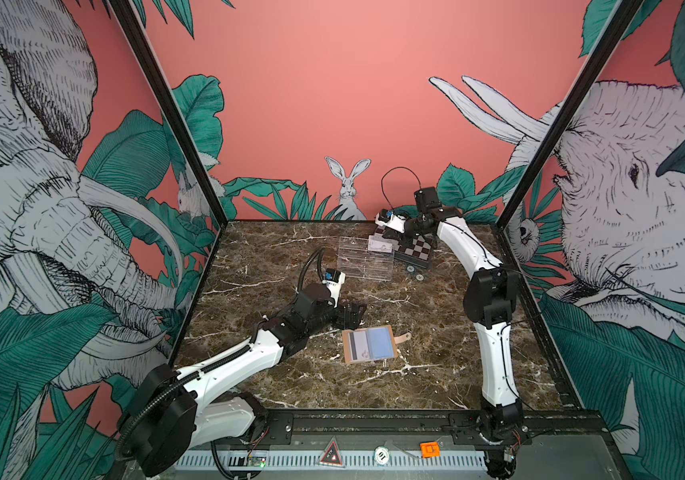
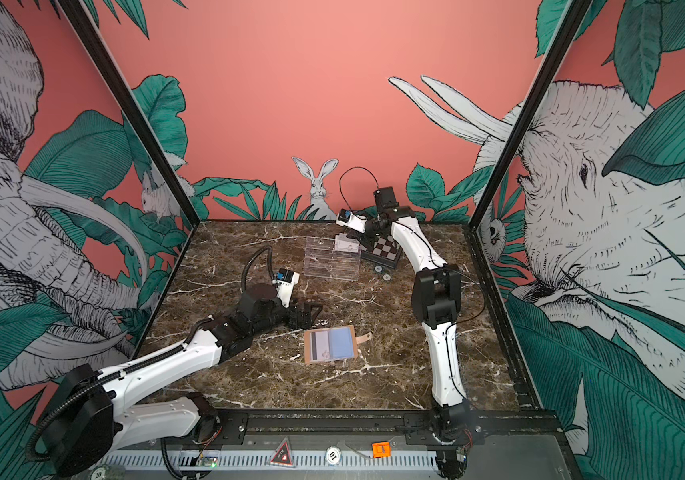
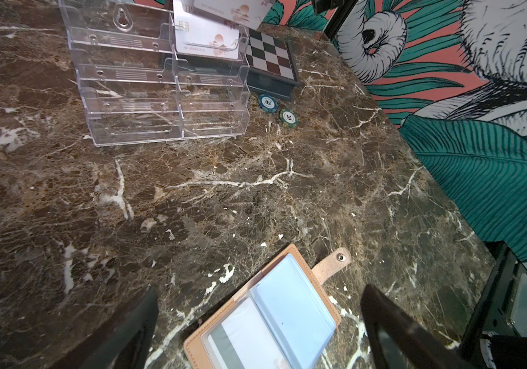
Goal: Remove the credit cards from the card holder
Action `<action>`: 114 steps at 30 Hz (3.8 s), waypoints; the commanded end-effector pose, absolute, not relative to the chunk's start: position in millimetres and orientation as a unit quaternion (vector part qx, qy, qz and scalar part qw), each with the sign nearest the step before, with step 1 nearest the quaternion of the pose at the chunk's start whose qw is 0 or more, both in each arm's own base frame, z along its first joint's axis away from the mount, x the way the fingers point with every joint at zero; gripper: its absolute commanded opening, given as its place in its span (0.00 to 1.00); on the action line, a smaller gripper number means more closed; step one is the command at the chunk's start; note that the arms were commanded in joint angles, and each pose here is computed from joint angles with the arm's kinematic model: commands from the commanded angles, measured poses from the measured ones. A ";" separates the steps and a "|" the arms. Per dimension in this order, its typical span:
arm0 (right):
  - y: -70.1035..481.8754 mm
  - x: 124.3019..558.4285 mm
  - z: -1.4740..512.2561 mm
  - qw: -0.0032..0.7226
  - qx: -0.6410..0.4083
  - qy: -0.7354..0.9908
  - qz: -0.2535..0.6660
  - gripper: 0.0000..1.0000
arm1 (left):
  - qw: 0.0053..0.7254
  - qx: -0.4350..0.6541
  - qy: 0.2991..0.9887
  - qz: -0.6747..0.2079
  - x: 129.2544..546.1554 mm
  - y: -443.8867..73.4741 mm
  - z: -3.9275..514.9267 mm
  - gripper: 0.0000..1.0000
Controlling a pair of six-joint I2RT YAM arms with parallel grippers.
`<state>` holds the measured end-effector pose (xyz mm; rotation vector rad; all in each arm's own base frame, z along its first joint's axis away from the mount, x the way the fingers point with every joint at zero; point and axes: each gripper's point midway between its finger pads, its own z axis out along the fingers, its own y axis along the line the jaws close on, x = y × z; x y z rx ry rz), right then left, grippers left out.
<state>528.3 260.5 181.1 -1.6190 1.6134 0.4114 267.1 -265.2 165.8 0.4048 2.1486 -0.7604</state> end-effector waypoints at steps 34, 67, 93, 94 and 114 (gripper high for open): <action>285.5 527.8 157.4 0.394 -0.656 0.613 0.196 0.00 | 0.408 0.147 0.847 -0.306 268.4 -262.5 169.1 0.99; 267.1 536.4 165.7 0.392 -0.666 0.618 0.141 0.00 | 0.405 0.150 0.848 -0.306 267.9 -264.0 166.5 0.99; 267.5 537.1 174.0 0.399 -0.666 0.615 0.138 0.00 | 0.403 0.151 0.847 -0.313 267.4 -266.0 165.1 0.99; 268.5 536.4 173.9 0.399 -0.667 0.614 0.139 0.00 | 0.402 0.150 0.847 -0.313 267.3 -266.0 165.1 0.99; 277.7 558.0 169.0 0.418 -0.647 0.630 0.106 0.22 | 0.393 0.149 0.851 -0.316 265.5 -267.4 161.0 0.99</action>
